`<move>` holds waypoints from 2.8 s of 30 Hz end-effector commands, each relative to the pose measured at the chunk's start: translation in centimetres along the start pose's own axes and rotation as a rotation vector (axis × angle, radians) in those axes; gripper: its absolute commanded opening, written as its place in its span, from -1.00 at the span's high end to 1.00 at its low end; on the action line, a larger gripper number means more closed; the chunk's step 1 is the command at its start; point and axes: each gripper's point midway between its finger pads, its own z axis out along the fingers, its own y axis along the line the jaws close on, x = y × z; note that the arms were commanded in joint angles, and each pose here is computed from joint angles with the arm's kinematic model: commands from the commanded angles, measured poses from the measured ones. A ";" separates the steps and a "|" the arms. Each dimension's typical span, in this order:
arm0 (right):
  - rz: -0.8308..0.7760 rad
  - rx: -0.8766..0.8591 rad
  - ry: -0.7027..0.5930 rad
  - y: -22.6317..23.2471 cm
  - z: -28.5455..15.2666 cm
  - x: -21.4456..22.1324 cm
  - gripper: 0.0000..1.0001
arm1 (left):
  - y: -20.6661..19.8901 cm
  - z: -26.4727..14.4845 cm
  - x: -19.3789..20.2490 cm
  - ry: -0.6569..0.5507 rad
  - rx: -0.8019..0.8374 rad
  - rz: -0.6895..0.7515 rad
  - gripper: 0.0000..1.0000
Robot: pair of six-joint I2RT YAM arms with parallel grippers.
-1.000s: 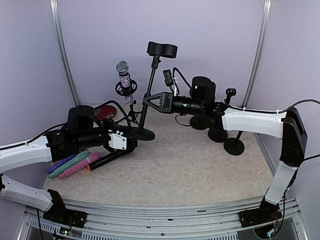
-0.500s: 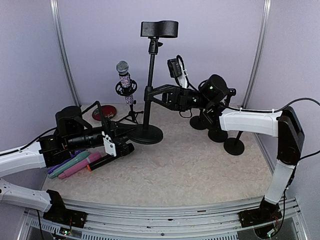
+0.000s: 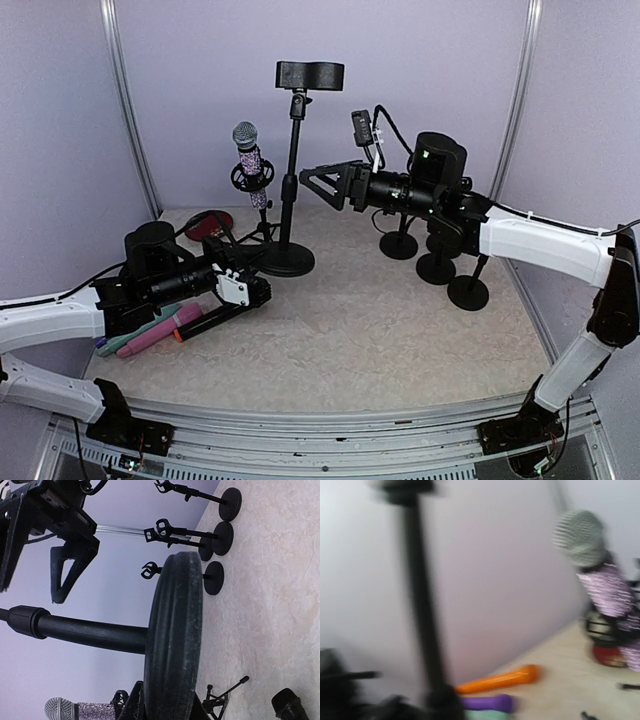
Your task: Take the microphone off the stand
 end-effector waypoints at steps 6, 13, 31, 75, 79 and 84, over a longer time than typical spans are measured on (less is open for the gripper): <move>-0.122 0.305 0.050 -0.8 2.7 2.2 -0.47 | 4.5 0.0 -0.1 0.016 -0.173 0.087 1.00; -0.111 0.327 0.015 -0.2 4.0 2.1 -0.02 | 4.1 0.1 0.0 0.022 -0.163 0.096 1.00; -0.228 -0.185 -0.052 9.8 3.1 -1.3 1.00 | 5.4 -0.1 -0.5 -0.009 -0.164 -0.034 1.00; -0.136 0.211 -0.023 1.4 -0.9 -0.4 -0.73 | 6.9 -0.4 -1.2 -0.036 -0.226 -0.020 1.00; -0.175 0.196 -0.021 2.4 0.6 -0.2 -0.65 | 6.6 -0.3 -1.2 -0.040 -0.222 -0.001 1.00; -0.175 0.208 -0.026 1.8 2.3 0.8 -0.49 | 6.2 -0.3 -1.3 -0.044 -0.216 0.022 1.00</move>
